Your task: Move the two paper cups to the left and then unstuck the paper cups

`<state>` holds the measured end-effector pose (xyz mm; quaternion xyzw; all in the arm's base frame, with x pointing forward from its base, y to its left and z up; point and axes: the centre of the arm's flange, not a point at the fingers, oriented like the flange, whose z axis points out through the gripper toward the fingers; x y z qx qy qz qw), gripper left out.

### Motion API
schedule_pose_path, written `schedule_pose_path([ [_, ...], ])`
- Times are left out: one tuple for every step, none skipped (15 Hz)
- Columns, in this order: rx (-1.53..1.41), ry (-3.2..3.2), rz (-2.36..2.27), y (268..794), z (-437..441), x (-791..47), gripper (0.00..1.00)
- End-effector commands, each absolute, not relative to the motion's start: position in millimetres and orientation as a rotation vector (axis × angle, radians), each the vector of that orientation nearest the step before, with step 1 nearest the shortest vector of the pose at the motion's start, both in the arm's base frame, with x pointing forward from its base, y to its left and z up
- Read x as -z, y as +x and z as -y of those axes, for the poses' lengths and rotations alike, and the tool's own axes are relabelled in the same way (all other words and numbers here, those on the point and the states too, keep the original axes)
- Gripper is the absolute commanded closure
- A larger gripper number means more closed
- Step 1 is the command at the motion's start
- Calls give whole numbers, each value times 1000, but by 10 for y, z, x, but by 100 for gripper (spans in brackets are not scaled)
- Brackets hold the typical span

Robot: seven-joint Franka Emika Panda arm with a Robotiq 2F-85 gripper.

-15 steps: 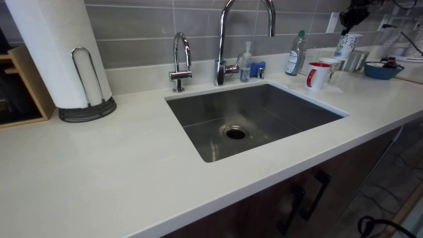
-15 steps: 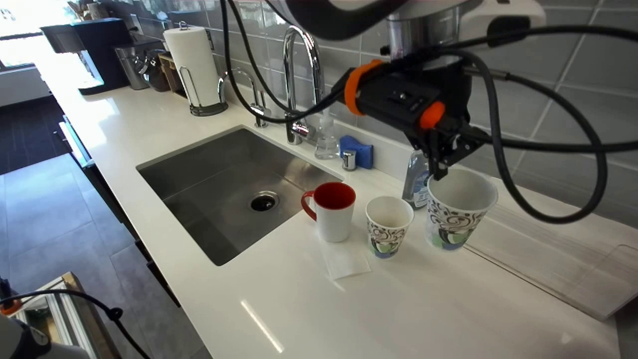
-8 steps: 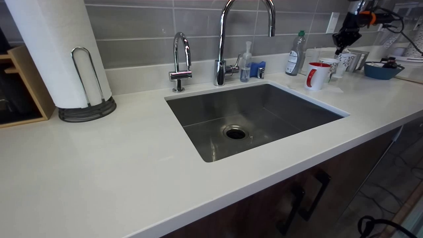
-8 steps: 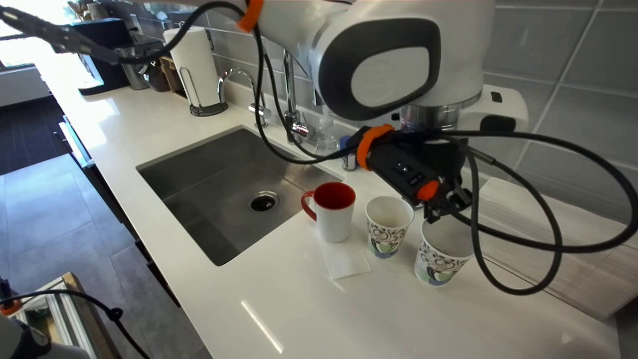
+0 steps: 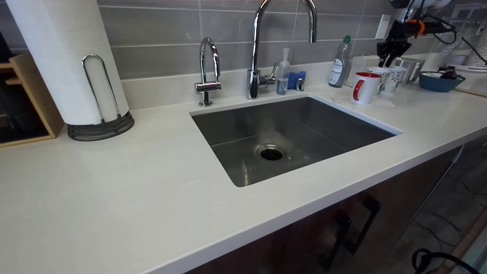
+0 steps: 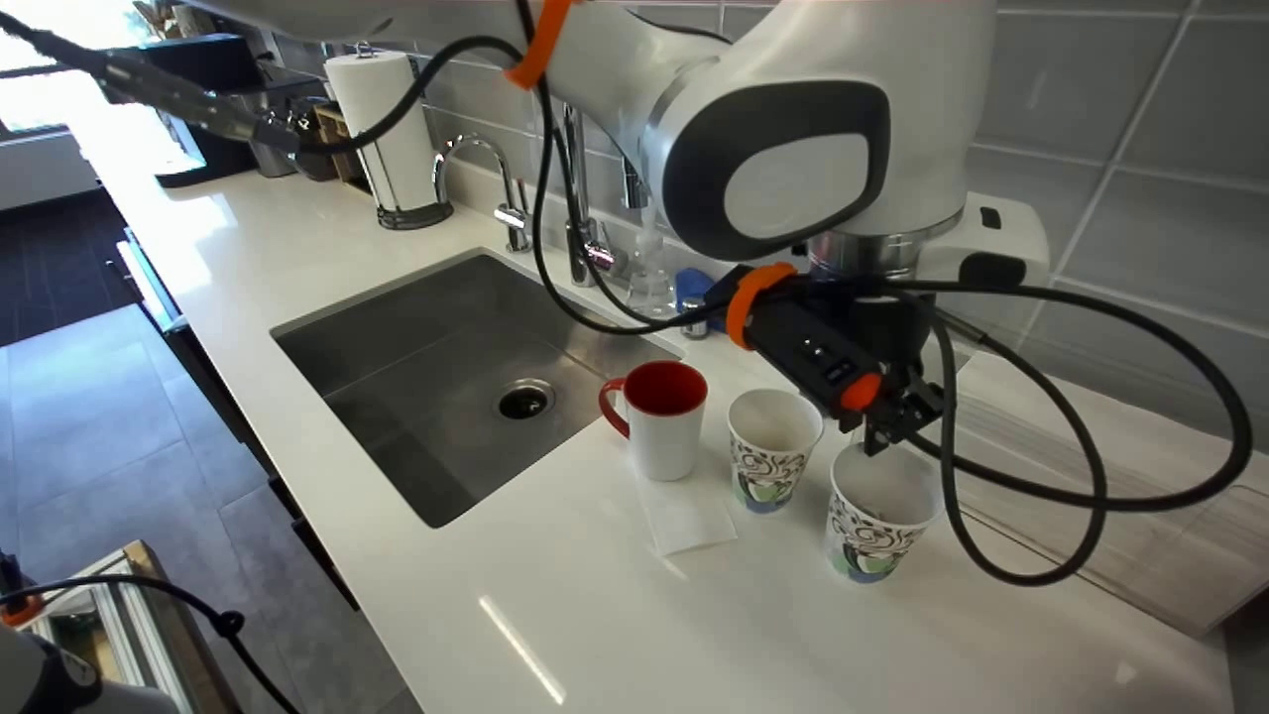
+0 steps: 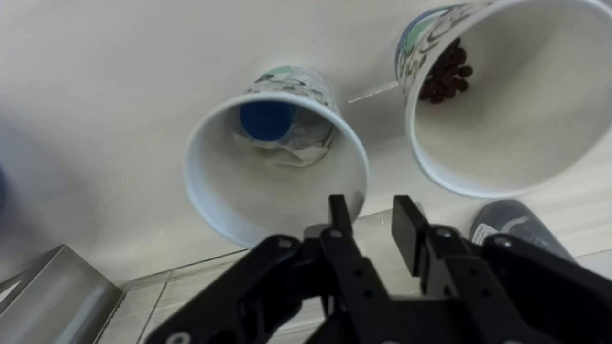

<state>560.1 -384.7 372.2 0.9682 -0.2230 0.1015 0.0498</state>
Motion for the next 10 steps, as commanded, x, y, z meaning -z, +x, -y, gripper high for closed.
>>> schedule_pose_path([
  [-347, 3006, 648, 5601, 3765, -4068, 38],
  [-344, 3016, 639, 5588, 3712, -4157, 32],
  [-324, 3032, 620, 5550, 3628, -4255, 23],
  [-286, 3044, 610, 5500, 3540, -4349, 18],
  [-242, 3037, 643, 5460, 3439, -4442, 9],
  [-245, 3035, 648, 5411, 3339, -4512, 3],
  [-252, 3014, 665, 5355, 3229, -4605, 0],
  [-257, 2998, 669, 5312, 3139, -4692, 0],
  [-273, 2954, 707, 5275, 3051, -4780, 0],
  [-277, 2929, 719, 5233, 2961, -4867, 0],
])
